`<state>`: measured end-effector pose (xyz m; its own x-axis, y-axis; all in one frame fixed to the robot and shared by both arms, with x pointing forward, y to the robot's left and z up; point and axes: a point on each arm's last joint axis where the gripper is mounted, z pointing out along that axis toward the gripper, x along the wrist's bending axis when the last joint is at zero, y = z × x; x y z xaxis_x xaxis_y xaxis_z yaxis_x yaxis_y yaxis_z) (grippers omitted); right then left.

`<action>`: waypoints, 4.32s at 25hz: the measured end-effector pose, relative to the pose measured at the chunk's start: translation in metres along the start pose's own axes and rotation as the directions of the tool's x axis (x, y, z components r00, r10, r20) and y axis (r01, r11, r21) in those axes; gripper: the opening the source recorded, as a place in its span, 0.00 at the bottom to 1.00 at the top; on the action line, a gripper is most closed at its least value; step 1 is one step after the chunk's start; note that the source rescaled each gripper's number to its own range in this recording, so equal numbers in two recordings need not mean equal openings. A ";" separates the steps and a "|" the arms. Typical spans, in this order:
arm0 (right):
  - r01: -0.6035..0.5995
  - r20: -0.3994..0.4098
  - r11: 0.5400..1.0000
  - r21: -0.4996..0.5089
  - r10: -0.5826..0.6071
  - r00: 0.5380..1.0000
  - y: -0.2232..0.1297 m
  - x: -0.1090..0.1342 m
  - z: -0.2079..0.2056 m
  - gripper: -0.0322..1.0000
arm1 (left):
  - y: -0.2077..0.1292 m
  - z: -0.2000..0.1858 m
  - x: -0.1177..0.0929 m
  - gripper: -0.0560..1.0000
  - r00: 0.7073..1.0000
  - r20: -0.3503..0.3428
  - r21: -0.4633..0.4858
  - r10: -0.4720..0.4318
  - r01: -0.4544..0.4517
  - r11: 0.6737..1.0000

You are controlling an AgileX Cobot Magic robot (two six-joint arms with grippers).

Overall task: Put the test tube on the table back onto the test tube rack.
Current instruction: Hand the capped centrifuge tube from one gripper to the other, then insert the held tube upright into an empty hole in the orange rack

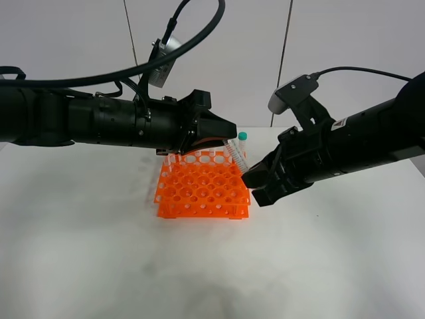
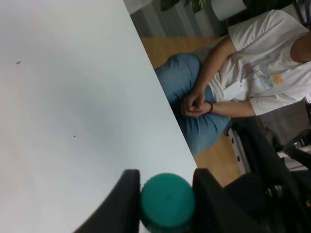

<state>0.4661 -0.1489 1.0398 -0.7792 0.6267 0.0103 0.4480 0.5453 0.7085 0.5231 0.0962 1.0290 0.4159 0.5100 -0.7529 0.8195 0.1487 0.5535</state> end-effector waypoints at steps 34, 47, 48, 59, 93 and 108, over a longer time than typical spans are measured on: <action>-0.601 0.430 0.719 0.351 0.446 0.785 0.005 -0.122 -0.066 1.00 | 0.004 0.000 0.007 0.05 0.997 -0.076 -0.039 -0.007 0.004 0.999; -0.707 0.517 0.634 0.314 0.511 0.687 -0.024 -0.122 -0.086 1.00 | 0.003 0.000 0.006 0.05 0.998 -0.060 -0.031 -0.006 0.005 1.000; -0.708 0.517 0.631 0.317 0.511 0.687 -0.030 -0.115 -0.090 1.00 | 0.003 0.000 0.006 0.05 0.998 -0.059 -0.031 -0.006 0.005 1.000; -0.688 0.503 0.695 0.209 0.527 0.685 -0.122 -0.002 -0.134 1.00 | 0.003 0.000 0.005 0.05 0.998 -0.057 -0.030 -0.006 0.005 1.000; -0.306 0.489 0.843 -0.443 0.513 0.706 -0.171 0.092 -0.193 1.00 | 0.002 0.000 0.004 0.05 0.999 -0.038 -0.019 0.003 -0.003 1.000; -0.306 0.489 0.843 -0.443 0.513 0.706 -0.171 0.092 -0.193 1.00 | 0.015 -0.030 -0.008 0.05 0.847 -0.403 -0.025 0.346 -0.388 0.921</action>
<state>0.2334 -0.2922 1.0554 -0.1060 0.9940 0.0259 0.4220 0.0214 0.9063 0.5206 0.1196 1.0538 0.4770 0.8249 -0.3033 0.5836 -0.0393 0.8111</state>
